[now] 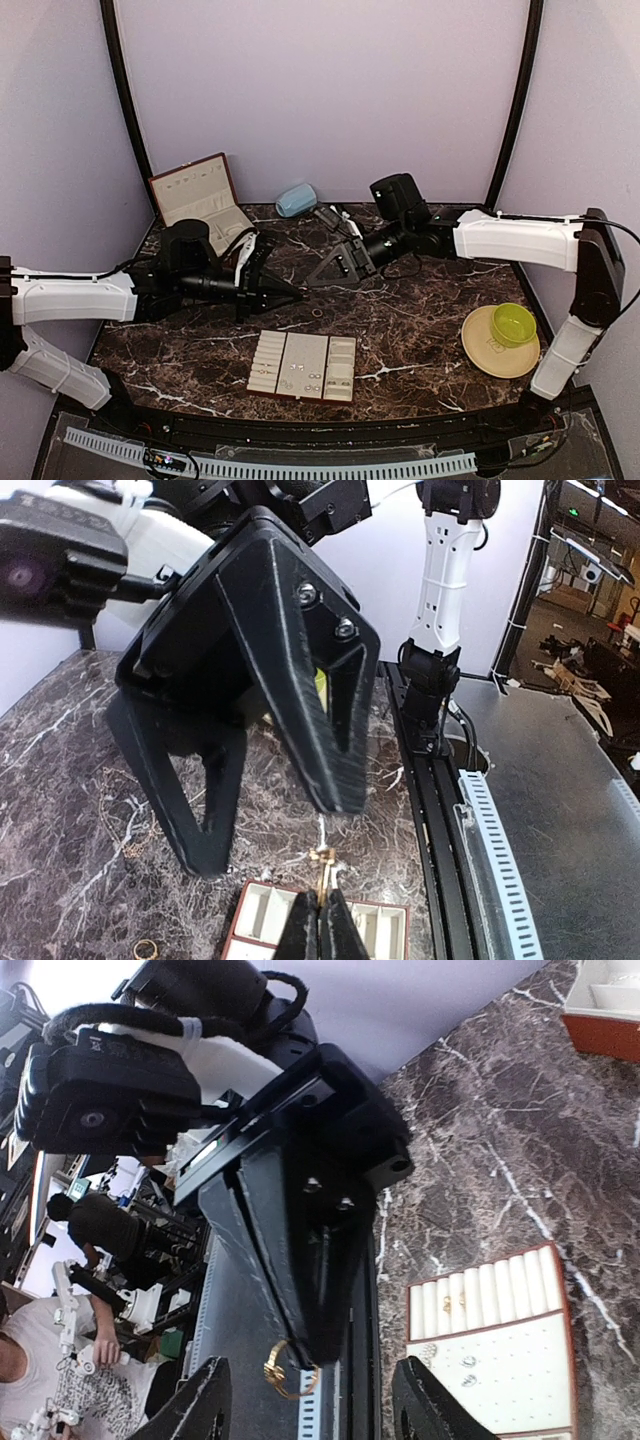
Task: Organize the mixed jewelry
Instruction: Pass from the right arm to the left, then pass from the left arm to the right
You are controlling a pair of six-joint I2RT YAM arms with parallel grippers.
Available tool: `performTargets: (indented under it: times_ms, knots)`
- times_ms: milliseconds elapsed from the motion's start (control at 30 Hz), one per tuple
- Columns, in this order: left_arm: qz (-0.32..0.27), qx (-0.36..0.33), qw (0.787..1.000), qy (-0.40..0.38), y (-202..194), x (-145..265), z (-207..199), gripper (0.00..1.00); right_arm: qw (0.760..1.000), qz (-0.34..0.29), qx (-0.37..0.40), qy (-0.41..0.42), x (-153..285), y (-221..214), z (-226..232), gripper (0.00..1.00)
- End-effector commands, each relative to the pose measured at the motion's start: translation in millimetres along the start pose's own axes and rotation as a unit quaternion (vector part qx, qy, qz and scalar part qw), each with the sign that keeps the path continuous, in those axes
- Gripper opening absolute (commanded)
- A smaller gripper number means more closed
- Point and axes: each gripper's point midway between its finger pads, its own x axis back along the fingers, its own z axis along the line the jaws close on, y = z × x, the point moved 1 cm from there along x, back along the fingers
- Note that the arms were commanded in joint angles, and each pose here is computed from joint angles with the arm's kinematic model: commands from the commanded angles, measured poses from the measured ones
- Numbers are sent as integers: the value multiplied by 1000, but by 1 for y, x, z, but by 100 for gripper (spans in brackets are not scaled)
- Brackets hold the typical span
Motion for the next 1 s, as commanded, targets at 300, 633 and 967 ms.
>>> performTargets:
  times_ms: [300, 633, 967]
  knots:
    - [2, 147, 989, 29, 14, -1, 46, 0, 970, -93, 60, -219, 46, 26, -30, 40]
    - [3, 175, 984, -23, 17, -1, 40, 0, 967, -53, 79, -237, 21, 22, -30, 30]
    - [11, 172, 984, -38, 16, -1, 36, 0, 978, -44, 90, -186, 11, 28, -14, 35]
